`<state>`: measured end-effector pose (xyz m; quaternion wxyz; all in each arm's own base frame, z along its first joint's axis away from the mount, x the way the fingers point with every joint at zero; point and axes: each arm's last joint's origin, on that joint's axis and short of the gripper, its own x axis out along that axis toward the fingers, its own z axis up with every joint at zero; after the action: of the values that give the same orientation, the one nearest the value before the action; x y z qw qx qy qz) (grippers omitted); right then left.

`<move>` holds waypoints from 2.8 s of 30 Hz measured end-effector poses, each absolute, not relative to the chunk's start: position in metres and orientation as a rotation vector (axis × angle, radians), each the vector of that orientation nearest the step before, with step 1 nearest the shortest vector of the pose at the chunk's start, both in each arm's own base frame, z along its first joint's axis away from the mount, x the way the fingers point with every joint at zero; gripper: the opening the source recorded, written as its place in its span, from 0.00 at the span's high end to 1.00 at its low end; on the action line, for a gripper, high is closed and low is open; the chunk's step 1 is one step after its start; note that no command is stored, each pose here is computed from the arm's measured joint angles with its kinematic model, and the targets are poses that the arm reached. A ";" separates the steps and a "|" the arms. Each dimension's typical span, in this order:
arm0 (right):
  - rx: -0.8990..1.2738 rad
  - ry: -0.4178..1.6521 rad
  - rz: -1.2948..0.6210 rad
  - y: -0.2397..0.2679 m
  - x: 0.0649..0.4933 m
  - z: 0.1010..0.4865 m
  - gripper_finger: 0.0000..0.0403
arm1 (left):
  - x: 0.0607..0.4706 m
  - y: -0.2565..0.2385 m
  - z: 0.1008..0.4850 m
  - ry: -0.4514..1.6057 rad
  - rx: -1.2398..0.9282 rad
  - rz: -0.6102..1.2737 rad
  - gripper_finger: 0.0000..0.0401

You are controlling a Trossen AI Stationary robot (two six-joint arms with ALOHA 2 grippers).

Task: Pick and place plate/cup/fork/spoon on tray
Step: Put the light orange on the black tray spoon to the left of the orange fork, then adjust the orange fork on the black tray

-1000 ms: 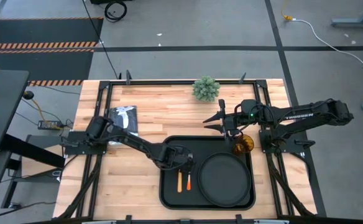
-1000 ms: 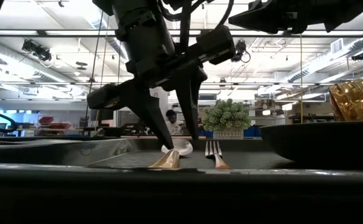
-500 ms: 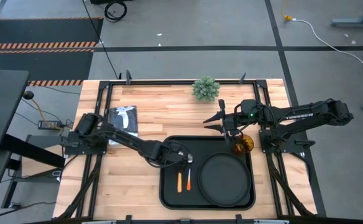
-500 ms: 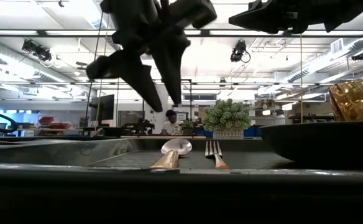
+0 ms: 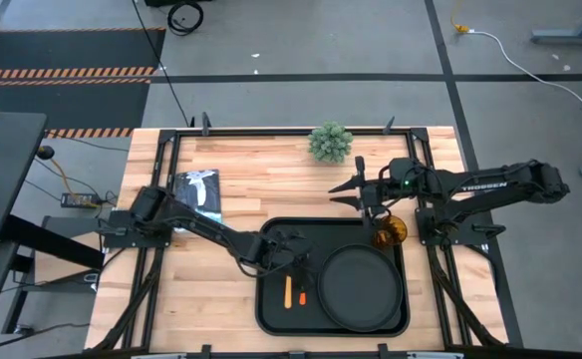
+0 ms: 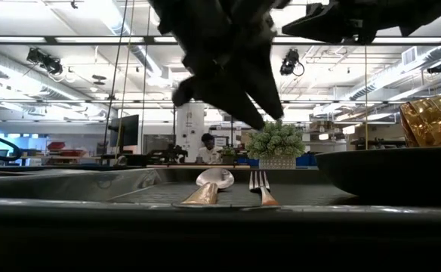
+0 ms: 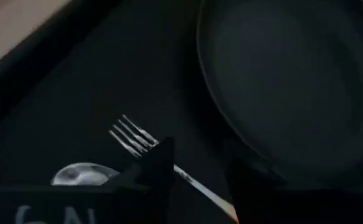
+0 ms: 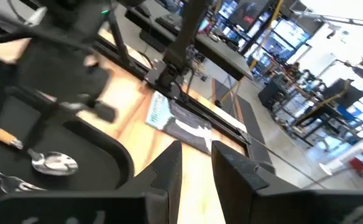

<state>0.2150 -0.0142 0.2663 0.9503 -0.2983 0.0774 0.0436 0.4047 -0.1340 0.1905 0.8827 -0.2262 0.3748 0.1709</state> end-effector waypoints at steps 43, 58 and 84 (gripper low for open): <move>-0.571 0.044 0.123 -0.011 0.198 0.285 0.77 | 0.426 -0.098 0.145 0.844 -0.153 0.390 0.65; -0.568 0.045 0.123 -0.011 0.198 0.285 0.77 | 0.423 -0.097 0.142 0.884 -0.124 0.407 0.65; -0.567 0.045 0.124 -0.011 0.198 0.285 0.77 | 0.425 -0.101 0.146 0.847 -0.141 0.380 0.65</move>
<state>0.1978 -0.0107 0.2848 0.9579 -0.2797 0.0222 0.0611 0.4250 -0.1013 0.1460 0.8918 -0.0679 0.4081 0.1833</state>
